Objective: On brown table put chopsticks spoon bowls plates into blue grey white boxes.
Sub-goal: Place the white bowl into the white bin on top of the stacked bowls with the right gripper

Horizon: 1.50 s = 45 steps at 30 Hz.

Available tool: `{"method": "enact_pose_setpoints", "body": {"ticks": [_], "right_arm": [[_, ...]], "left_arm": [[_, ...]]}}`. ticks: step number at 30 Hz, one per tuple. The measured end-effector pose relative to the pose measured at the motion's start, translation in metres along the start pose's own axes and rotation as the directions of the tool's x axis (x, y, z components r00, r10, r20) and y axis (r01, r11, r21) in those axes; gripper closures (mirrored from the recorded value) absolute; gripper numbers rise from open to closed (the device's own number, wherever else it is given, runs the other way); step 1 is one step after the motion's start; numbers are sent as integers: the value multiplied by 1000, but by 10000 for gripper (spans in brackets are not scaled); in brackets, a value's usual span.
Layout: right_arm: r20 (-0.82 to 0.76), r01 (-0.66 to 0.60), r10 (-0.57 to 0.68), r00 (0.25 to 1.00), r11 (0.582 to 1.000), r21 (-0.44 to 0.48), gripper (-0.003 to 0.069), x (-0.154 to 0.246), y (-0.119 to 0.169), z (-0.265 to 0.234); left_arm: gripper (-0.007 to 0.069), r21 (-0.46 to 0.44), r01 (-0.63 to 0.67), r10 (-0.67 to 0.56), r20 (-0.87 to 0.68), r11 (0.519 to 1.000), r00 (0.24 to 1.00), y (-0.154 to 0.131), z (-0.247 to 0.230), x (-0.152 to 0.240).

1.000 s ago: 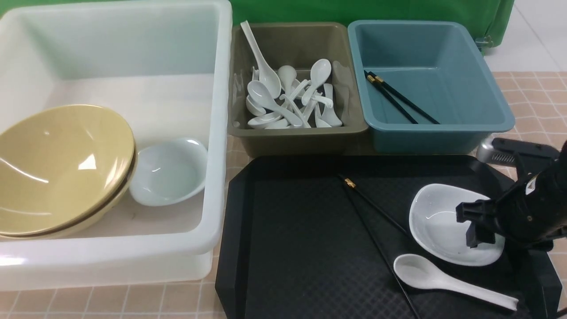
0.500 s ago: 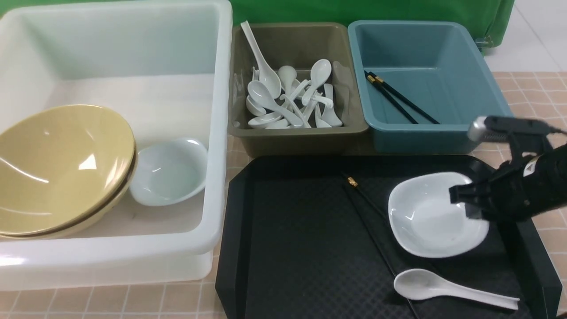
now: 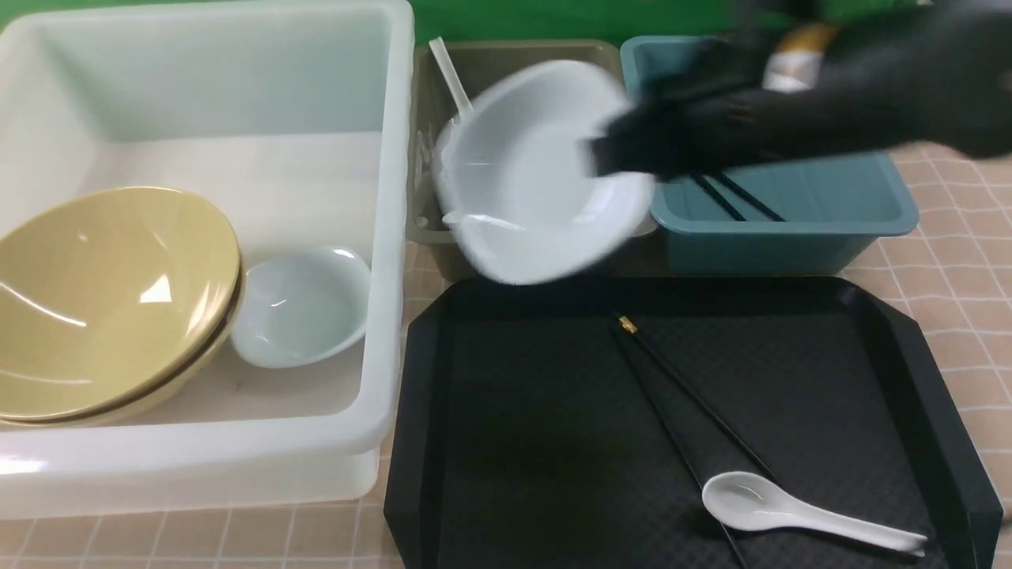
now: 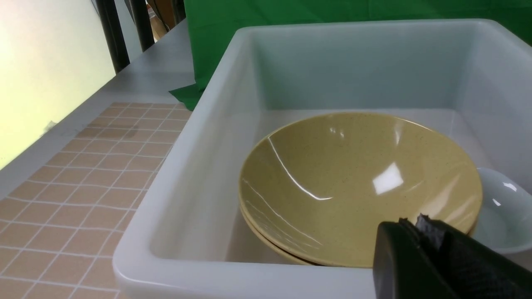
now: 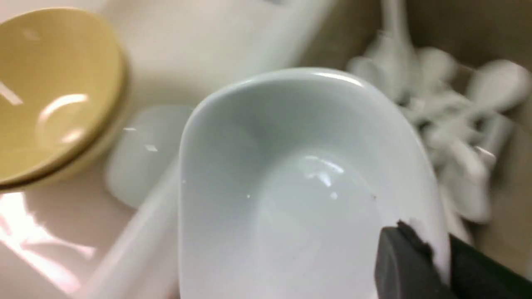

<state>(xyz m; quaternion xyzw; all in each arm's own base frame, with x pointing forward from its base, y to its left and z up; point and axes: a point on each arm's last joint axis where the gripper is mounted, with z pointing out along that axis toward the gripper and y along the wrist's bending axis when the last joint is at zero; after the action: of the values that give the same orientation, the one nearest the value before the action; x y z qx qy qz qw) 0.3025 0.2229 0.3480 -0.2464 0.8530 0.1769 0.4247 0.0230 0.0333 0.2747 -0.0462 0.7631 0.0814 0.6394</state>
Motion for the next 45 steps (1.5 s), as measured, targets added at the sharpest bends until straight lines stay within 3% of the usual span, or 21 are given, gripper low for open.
{"method": "enact_pose_setpoints", "body": {"ticks": [6,14,22,29,34,38,45], "right_arm": [[-115,100,-110,987,991,-90,589,-34,53,75],[-135,280,-277,951,960,6,589,-54,90,111],[-190,275,-266,945,961,24,588,-26,107,155],[-207,284,-281,937,959,-14,588,-5,128,175],[-191,229,-224,956,973,4,581,-7,122,178],[-152,174,-171,974,985,7,519,-9,118,185],[-185,182,-176,967,983,16,209,-17,117,171]], "left_arm": [[623,0,0,0,-1,1000,1000,0,0,0],[623,-1,0,0,-1,1000,1000,0,0,0],[623,-1,0,0,-1,1000,1000,0,0,0],[623,0,0,0,-2,1000,1000,0,0,0],[623,0,0,0,-2,1000,1000,0,0,0],[623,0,0,0,-2,1000,1000,0,0,0],[623,0,0,0,-3,1000,1000,0,0,0]]}}
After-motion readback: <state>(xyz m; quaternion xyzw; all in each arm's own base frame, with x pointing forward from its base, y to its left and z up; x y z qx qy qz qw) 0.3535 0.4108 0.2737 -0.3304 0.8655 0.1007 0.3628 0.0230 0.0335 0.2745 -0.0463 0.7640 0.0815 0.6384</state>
